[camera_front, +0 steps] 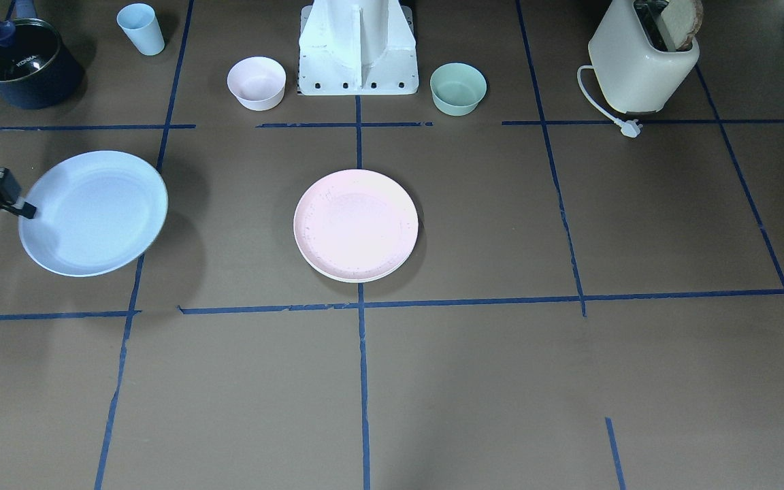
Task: Stack three plates with pink and blue
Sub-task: 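Grasp the light blue plate and carry it onto the pink plate, then lower the light blue plate onto the stack and open the right gripper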
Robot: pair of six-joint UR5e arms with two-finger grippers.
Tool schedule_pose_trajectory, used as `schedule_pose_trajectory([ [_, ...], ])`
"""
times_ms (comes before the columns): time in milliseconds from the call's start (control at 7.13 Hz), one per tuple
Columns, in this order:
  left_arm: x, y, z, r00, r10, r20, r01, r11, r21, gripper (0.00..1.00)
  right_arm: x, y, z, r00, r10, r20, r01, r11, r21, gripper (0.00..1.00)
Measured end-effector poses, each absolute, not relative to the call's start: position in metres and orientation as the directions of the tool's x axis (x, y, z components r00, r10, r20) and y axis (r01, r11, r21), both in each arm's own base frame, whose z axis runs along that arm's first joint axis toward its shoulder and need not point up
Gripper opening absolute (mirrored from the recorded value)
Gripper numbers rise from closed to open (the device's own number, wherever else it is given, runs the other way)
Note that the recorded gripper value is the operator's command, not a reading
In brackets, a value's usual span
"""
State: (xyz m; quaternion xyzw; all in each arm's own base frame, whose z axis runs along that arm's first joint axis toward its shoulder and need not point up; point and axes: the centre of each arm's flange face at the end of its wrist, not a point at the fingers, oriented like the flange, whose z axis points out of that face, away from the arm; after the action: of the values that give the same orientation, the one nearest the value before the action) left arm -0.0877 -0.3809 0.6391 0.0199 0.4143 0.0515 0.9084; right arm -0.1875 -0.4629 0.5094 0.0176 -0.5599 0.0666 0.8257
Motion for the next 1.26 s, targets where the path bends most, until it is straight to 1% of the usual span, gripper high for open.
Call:
schedule_pose_trajectory([
  [280, -0.086, -0.384, 0.636, 0.635, 0.119, -0.763, -0.07, 0.993, 0.096, 1.0, -0.278, -0.484, 0.382, 0.364, 0.163, 0.917, -0.155, 0.981, -0.113, 0.0],
  [421, -0.086, -0.385, 0.635, 0.635, 0.121, -0.763, -0.071, 0.993, 0.099, 1.0, -0.329, -0.48, 0.331, 0.38, 0.179, 0.907, -0.168, 0.978, -0.123, 0.0],
  [561, -0.085, -0.385, 0.635, 0.635, 0.122, -0.763, -0.072, 0.992, 0.099, 1.0, -0.381, -0.465, 0.293, 0.396, 0.186, 0.899, -0.183, 0.976, -0.121, 0.0],
  [701, -0.085, -0.385, 0.635, 0.636, 0.123, -0.762, -0.072, 0.992, 0.1, 1.0, -0.419, -0.449, 0.274, 0.412, 0.188, 0.892, -0.195, 0.974, -0.115, 0.0],
  [841, -0.085, -0.386, 0.635, 0.636, 0.124, -0.761, -0.073, 0.992, 0.101, 1.0, -0.447, -0.436, 0.269, 0.427, 0.19, 0.884, -0.206, 0.972, -0.11, 0.0],
  [981, -0.085, -0.387, 0.634, 0.637, 0.125, -0.761, -0.072, 0.992, 0.103, 1.0, -0.466, -0.429, 0.271, 0.441, 0.191, 0.877, -0.212, 0.972, -0.105, 0.05],
  [1121, -0.085, -0.388, 0.633, 0.637, 0.126, -0.761, -0.072, 0.992, 0.105, 1.0, -0.476, -0.428, 0.272, 0.449, 0.19, 0.873, -0.213, 0.972, -0.102, 0.99],
  [1262, -0.085, -0.389, 0.632, 0.637, 0.127, -0.761, -0.072, 0.992, 0.106, 1.0, -0.483, -0.426, 0.273, 0.455, 0.188, 0.87, -0.21, 0.972, -0.101, 1.0],
])
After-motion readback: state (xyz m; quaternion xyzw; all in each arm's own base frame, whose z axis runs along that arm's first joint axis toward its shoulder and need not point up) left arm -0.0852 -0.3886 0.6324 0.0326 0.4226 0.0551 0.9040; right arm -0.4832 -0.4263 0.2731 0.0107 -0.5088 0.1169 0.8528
